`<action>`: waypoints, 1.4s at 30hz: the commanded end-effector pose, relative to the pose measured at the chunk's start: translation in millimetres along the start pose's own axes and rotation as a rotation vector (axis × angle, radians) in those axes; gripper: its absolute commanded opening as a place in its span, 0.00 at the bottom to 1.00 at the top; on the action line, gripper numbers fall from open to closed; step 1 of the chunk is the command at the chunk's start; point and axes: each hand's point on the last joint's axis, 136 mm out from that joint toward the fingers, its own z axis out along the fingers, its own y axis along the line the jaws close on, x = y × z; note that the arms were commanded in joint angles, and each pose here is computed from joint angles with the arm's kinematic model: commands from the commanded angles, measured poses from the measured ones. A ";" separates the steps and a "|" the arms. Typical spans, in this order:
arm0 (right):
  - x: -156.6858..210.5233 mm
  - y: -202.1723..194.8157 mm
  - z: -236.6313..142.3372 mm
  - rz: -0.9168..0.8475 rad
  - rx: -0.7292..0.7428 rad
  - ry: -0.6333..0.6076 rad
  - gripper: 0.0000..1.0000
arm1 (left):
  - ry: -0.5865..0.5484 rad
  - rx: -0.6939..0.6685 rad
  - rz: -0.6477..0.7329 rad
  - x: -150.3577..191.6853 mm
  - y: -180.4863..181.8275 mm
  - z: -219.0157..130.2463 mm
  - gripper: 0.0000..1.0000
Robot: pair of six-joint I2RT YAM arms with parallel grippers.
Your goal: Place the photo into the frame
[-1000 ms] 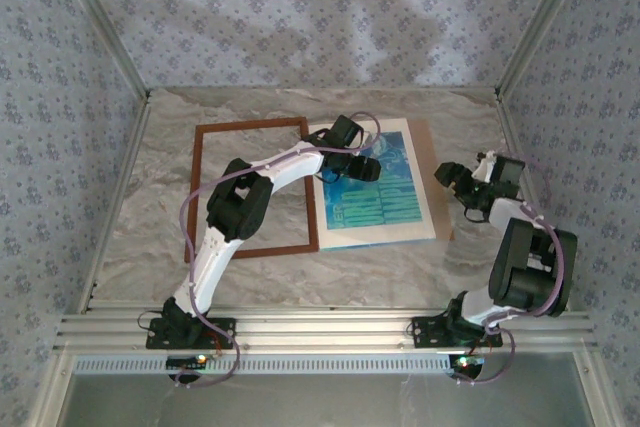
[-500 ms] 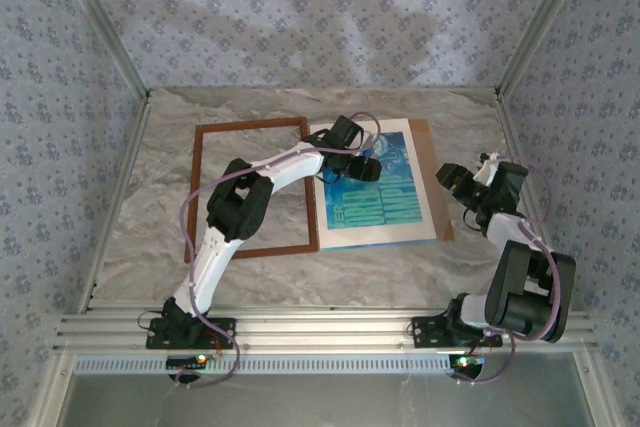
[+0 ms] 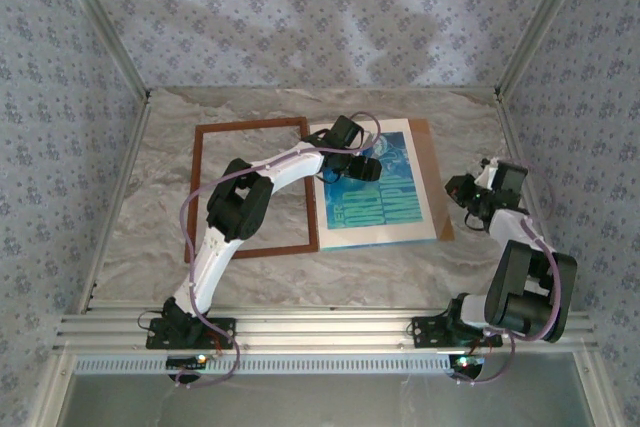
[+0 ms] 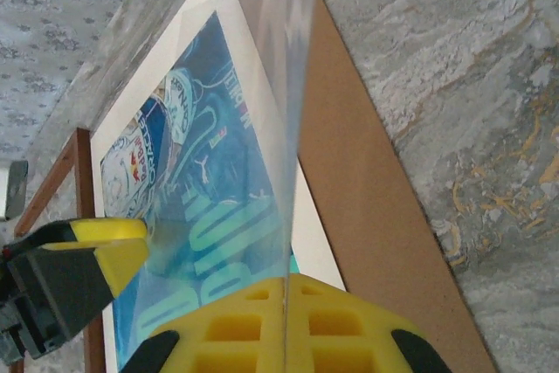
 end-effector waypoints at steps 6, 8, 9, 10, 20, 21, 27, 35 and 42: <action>-45.0 63.4 -20.2 -0.075 -0.081 -0.041 0.00 | -0.219 -0.130 -0.086 -35.4 47.7 -121.4 0.79; -52.8 89.7 -25.2 -0.101 -0.130 -0.050 0.00 | -0.284 -0.205 -0.158 -31.0 88.7 -162.1 0.79; -56.4 103.5 -28.1 -0.113 -0.156 -0.056 0.00 | -0.321 -0.243 -0.199 -26.8 109.2 -186.3 0.79; -62.5 119.3 -32.3 -0.130 -0.186 -0.069 0.00 | -0.350 -0.285 -0.253 -19.5 136.6 -209.0 0.79; -86.1 246.9 -46.1 -0.283 -0.439 -0.130 0.00 | -0.413 -0.611 -0.747 82.5 347.6 -337.5 0.80; -89.1 258.5 -46.7 -0.296 -0.463 -0.133 0.00 | -0.387 -0.604 -0.767 86.6 356.2 -333.2 0.80; -88.6 275.5 -36.8 -0.307 -0.512 -0.103 0.00 | -0.260 -0.514 -0.793 83.8 378.2 -293.6 0.78; -82.0 267.0 -31.8 -0.296 -0.502 -0.083 0.00 | -0.151 -0.491 -0.773 82.3 386.5 -260.7 0.67; -82.1 274.5 -39.1 -0.307 -0.512 -0.059 0.00 | -0.103 -0.457 -0.729 79.9 371.3 -234.8 0.53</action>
